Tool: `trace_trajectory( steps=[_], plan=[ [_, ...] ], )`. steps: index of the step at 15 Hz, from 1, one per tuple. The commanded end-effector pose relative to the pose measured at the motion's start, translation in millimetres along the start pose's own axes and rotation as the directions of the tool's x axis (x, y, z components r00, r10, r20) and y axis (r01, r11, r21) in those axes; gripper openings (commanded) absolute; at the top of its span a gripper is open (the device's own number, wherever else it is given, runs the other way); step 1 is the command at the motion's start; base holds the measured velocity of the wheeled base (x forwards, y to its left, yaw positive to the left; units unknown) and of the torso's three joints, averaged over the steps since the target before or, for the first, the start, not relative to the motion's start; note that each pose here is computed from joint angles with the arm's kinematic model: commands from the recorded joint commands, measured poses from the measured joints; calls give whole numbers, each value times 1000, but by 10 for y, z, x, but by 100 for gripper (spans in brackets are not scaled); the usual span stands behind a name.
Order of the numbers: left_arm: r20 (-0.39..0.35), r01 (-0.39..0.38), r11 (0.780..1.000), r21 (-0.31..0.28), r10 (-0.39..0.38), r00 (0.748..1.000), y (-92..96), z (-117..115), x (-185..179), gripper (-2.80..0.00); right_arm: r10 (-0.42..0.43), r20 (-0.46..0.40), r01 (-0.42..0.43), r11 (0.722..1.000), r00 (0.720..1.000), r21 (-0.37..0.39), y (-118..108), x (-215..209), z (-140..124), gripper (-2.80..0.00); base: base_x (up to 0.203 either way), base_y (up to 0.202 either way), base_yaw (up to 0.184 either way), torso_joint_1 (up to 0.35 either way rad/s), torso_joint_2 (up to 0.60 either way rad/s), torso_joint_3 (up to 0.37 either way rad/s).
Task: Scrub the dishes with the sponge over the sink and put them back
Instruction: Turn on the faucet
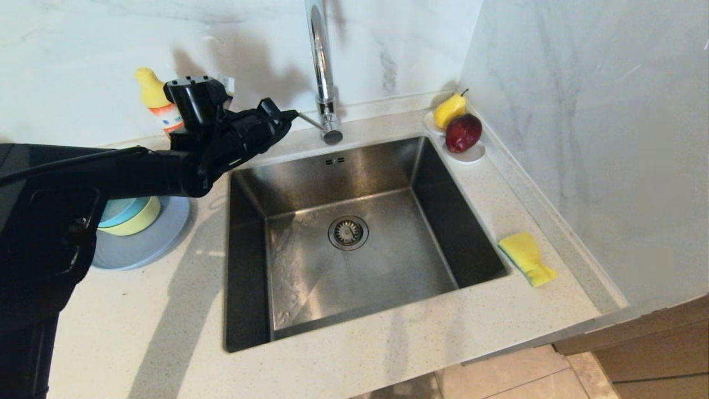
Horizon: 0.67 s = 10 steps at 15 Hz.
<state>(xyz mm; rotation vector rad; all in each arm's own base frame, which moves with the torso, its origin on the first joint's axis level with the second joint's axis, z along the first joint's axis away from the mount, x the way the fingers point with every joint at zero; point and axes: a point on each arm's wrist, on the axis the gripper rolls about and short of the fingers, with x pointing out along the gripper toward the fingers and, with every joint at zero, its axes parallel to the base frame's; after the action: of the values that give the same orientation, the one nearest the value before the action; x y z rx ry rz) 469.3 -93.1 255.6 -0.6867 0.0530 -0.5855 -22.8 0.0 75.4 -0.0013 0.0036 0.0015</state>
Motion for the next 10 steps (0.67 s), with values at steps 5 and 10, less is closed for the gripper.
trace_trajectory(
  steps=[5, 10],
  plan=[
    [-15, 15, 1000, -7, -15, 1000, -53, -64, 33, -280, 1, -1, -1, 1000, 1000, 0, 0, 1, -2, -280, 0, 0, 0, 0, 0, 0],
    [-11, 11, 1000, -8, -12, 1000, -58, -46, 23, -280, 1, 1, -1, 1000, 1000, 0, 0, 0, 2, -280, 0, 0, 0, 0, 0, 0]
  ],
)
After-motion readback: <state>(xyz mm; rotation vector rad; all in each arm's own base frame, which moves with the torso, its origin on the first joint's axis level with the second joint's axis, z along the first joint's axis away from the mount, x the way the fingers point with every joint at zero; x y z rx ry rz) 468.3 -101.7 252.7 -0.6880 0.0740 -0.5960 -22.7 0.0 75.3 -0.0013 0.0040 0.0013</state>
